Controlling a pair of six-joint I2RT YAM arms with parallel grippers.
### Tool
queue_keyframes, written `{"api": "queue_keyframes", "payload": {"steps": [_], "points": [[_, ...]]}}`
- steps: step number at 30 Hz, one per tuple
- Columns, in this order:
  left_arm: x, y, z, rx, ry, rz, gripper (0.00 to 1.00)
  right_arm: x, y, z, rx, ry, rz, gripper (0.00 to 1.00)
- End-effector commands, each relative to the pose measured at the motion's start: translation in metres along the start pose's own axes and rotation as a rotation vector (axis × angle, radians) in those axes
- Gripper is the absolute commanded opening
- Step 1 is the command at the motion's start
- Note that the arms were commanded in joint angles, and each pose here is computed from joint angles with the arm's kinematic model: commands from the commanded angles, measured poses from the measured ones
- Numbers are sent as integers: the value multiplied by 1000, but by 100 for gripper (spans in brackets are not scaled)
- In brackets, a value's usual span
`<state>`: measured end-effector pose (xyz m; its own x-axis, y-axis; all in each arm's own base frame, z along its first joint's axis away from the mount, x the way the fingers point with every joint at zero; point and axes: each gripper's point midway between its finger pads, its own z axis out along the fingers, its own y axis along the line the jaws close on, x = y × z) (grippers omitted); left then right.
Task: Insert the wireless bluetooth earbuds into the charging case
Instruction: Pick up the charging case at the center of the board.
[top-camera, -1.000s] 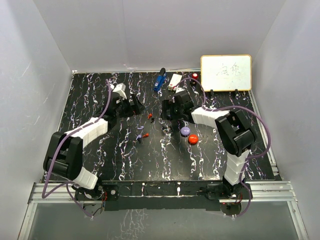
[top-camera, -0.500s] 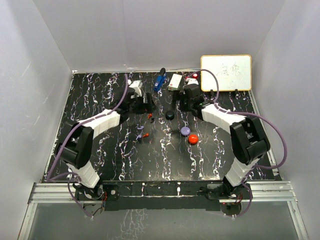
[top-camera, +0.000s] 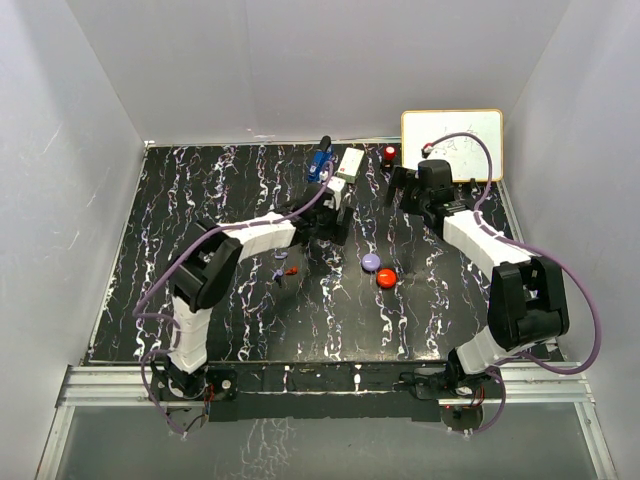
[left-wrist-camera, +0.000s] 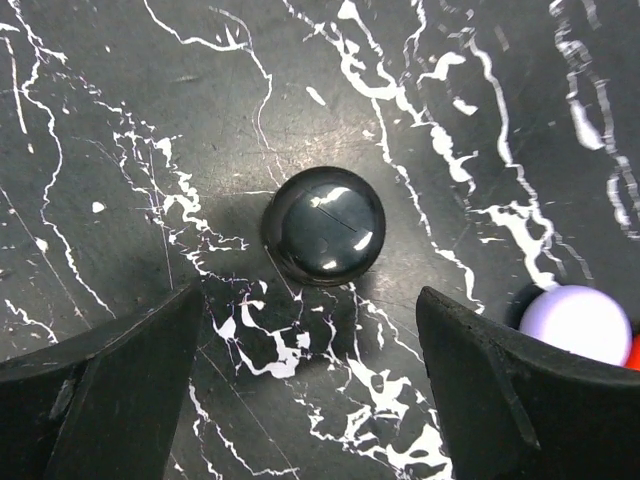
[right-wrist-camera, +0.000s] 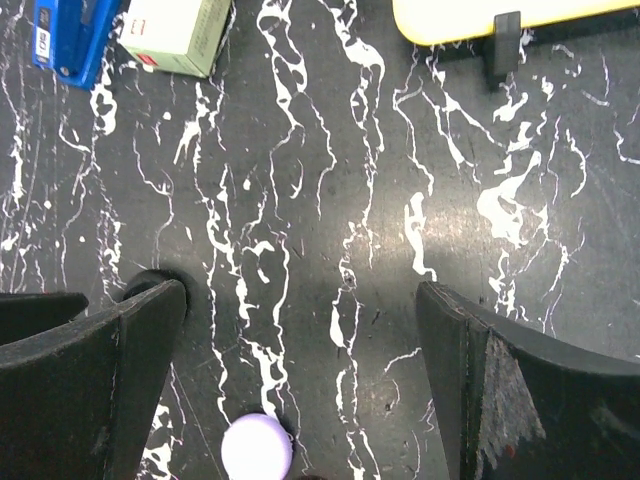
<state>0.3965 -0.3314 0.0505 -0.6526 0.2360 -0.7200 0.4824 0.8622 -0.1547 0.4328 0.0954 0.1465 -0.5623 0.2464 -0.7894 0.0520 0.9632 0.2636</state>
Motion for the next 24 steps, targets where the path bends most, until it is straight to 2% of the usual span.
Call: {"api": "queue_keyframes", "payload": {"steps": [1,13,20,24], "points": [[-7,2,3,-94,-6,96,85,-12,-1,-8,-41,-43,7,98],[0,4,32,-169,9,169,84,-13,1,-10,-72,-46,14,98],[9,7,35,-180,31,176,70,-11,3,-9,-85,-35,17,99],[14,9,33,-181,36,175,56,-7,5,-7,-95,-24,19,98]]}}
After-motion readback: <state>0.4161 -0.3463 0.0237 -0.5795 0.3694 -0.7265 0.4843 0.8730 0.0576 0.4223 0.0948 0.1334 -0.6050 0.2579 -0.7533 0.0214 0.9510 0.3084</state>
